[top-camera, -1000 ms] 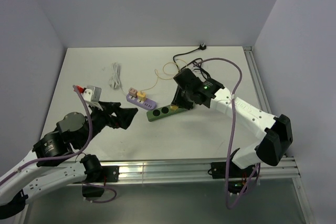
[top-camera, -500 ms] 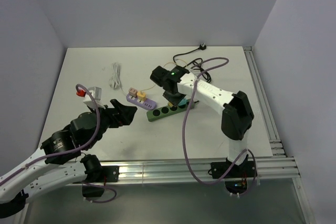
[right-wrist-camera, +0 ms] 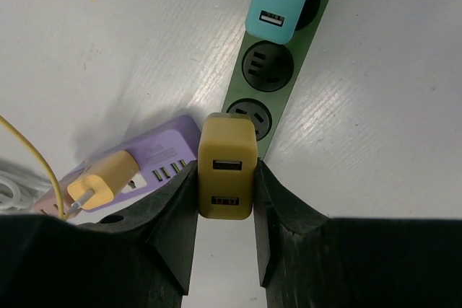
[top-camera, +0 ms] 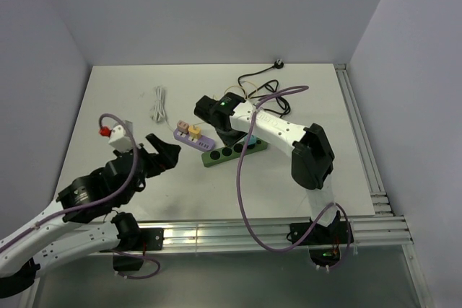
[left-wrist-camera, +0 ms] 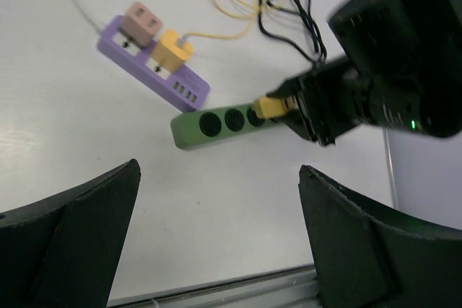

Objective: Insert the plug

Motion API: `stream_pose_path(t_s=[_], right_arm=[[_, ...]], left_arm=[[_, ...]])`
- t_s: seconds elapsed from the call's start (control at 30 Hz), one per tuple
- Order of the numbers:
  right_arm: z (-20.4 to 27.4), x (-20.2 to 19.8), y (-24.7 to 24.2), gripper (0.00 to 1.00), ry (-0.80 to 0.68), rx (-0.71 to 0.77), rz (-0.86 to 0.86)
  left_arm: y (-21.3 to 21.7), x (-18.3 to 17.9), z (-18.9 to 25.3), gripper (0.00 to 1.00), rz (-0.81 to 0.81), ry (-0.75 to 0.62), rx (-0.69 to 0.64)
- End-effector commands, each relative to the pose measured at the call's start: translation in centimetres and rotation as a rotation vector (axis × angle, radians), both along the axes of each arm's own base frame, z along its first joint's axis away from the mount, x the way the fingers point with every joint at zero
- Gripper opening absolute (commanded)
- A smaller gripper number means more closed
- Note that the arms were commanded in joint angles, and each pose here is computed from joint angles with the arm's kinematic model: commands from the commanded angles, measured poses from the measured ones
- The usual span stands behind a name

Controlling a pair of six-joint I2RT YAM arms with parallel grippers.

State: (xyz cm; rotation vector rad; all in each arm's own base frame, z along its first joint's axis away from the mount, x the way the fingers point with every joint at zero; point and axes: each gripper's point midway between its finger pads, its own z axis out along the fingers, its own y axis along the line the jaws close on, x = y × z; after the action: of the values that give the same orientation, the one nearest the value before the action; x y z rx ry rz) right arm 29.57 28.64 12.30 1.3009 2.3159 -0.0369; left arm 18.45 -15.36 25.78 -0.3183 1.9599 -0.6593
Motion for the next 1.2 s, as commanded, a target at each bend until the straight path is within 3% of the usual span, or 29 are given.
stream_pose_path(t_s=[0.0, 0.13, 0.4, 1.17], right_arm=[[1.2, -0.6, -2.1, 0.00, -0.033, -0.069, -0.054], [1.3, -0.6, -2.6, 0.00, -0.035, -0.103, -0.064], [0.3, -1.0, -3.0, 0.00, -0.012, -0.132, -0.064], [-3.2, -1.2, -5.5, 0.00, 0.045, -0.225, -0.125]], left_arm=[[6.0, 0.0, 1.9, 0.96, 0.283, -0.011, -0.109], [10.4, -0.7, 2.7, 0.97, 0.451, -0.052, -0.260], [13.3, -1.3, 3.9, 1.00, 0.530, -0.086, -0.236], [12.5, -1.4, 4.2, 0.99, 0.467, -0.100, -0.246]])
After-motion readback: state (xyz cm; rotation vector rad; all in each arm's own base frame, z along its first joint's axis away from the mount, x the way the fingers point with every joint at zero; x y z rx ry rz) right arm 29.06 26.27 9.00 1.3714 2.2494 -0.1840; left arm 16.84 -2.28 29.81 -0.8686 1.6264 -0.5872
